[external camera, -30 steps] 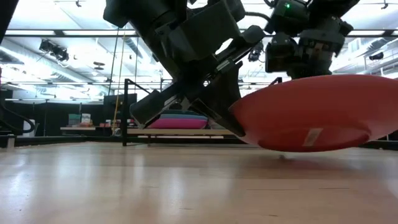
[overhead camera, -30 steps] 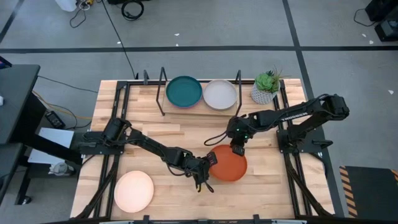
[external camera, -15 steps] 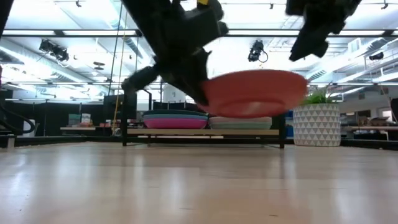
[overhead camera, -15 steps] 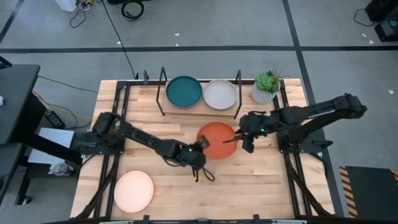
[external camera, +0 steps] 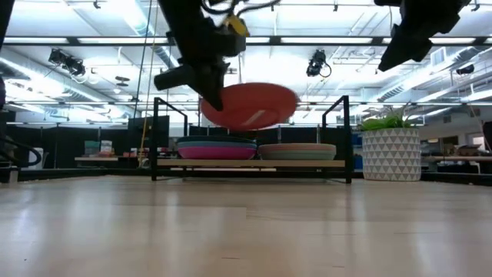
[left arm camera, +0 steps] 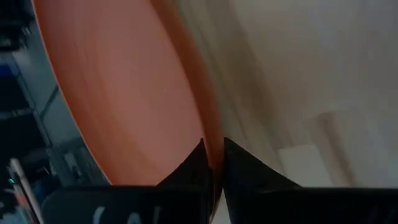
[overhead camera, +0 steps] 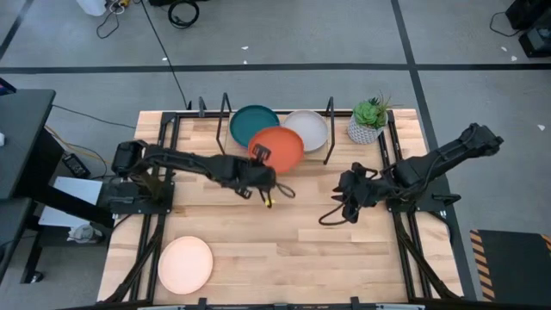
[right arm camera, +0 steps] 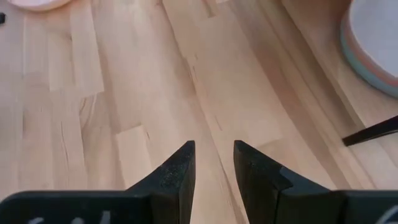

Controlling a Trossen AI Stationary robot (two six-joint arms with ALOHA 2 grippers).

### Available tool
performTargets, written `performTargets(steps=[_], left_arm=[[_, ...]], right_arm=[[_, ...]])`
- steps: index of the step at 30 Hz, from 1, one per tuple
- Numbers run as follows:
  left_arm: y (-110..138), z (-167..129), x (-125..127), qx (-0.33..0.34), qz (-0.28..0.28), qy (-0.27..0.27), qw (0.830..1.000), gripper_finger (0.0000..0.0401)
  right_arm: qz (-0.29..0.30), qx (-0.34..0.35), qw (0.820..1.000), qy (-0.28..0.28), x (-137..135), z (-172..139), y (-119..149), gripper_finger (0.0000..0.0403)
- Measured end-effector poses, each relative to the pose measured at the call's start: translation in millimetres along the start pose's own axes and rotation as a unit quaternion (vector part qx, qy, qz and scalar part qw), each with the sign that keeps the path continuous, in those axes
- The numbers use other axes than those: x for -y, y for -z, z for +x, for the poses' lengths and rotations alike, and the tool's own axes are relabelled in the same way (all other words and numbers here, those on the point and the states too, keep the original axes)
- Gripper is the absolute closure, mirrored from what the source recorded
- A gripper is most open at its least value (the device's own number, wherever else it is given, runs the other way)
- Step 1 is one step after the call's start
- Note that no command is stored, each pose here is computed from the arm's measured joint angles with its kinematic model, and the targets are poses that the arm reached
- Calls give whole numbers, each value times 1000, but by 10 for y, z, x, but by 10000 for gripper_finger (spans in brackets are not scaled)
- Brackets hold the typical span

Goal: Place and stack plates onto a shelf
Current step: Stack the orange plate on top of the dark green plate on the shelf, then stack the light orange plate on top of the gray plate on the shelf

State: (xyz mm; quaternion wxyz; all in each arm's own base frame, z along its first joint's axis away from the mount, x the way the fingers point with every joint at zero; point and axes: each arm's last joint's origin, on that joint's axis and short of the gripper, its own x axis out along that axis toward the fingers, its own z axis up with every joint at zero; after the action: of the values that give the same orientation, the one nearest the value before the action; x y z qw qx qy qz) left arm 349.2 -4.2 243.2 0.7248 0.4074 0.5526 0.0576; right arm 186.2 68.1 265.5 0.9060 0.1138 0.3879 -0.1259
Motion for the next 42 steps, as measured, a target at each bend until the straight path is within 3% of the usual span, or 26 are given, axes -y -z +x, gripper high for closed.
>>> performTargets(steps=[12,19,30,38,42], left_arm=[[593,504,-584,-76,-82,8,994,369],[800,639,-745,-46,-99,51,993,360],[764,515,-711,-71,-97,33,992,248],[653,379,-707,-40,-95,9,995,245],[669,482,-889,-4,-172,-36,984,251]], right_arm=[[-24,-7,1000,3,-124,54,71,287],[-24,-6,1000,4,-124,52,70,287],[-24,-5,1000,3,-124,51,68,287],[-21,0,1000,0,-131,51,59,287],[-21,7,1000,8,-127,51,54,287]])
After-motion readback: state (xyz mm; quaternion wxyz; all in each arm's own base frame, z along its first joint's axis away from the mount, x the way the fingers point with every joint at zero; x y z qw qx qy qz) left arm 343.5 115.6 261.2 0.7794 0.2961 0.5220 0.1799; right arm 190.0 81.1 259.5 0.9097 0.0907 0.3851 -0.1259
